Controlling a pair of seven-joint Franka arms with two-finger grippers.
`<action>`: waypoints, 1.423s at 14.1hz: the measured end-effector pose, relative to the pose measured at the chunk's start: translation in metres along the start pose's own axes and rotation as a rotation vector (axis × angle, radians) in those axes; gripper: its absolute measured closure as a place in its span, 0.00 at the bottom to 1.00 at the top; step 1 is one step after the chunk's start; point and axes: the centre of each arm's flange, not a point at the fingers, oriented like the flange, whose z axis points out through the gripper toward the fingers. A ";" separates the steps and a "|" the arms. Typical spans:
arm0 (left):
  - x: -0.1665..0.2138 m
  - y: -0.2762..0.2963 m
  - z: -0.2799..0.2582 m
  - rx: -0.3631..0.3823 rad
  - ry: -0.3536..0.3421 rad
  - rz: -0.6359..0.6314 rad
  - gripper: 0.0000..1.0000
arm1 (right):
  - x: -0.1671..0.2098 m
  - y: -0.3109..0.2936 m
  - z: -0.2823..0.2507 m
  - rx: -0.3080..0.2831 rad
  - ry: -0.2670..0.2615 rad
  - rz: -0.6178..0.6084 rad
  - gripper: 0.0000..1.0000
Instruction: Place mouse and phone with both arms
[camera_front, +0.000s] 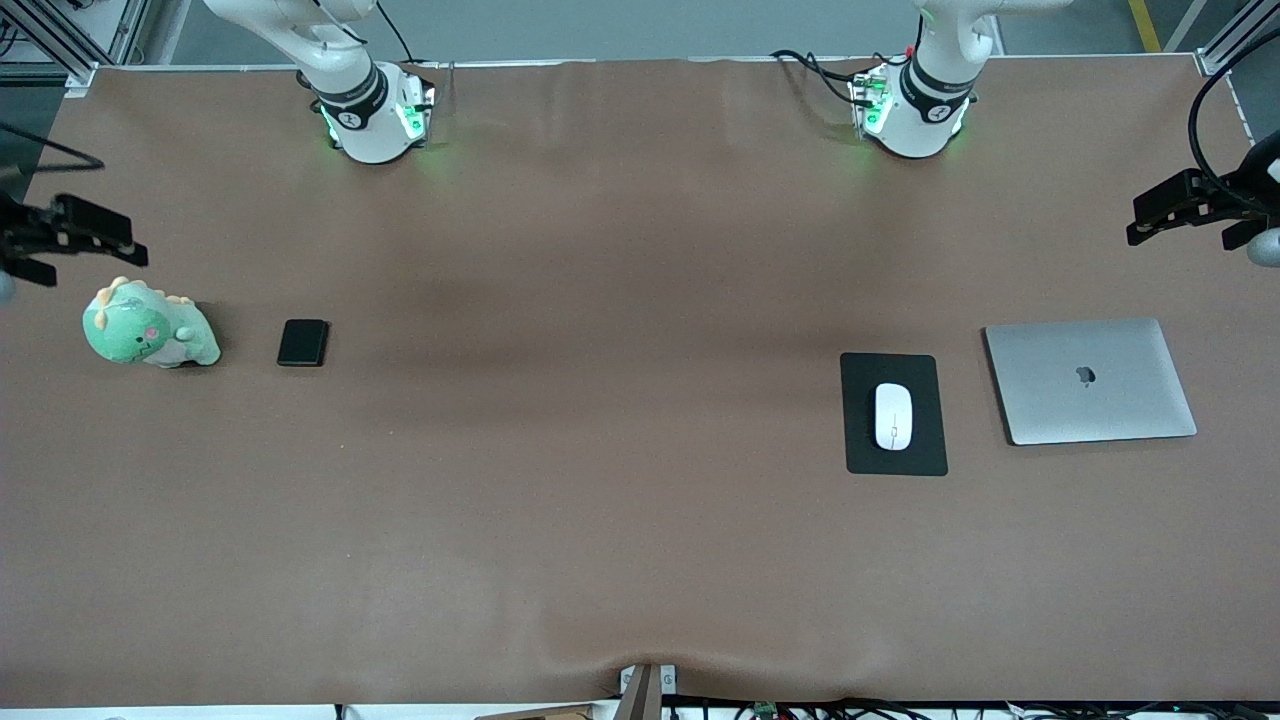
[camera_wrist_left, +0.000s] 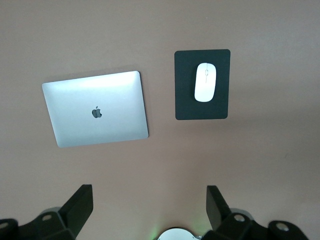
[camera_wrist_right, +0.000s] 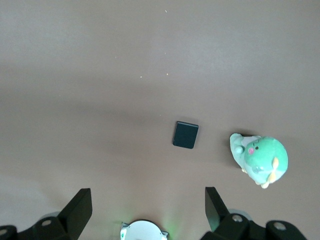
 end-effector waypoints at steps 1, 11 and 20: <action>0.000 0.000 0.000 0.000 0.000 0.000 0.00 | -0.010 0.000 -0.006 -0.001 0.011 0.004 0.00; 0.000 0.001 0.000 0.000 0.001 0.003 0.00 | -0.062 0.008 0.009 -0.003 0.086 0.042 0.00; 0.000 0.002 0.000 0.000 0.000 0.004 0.00 | -0.068 0.011 0.005 -0.038 0.057 0.045 0.00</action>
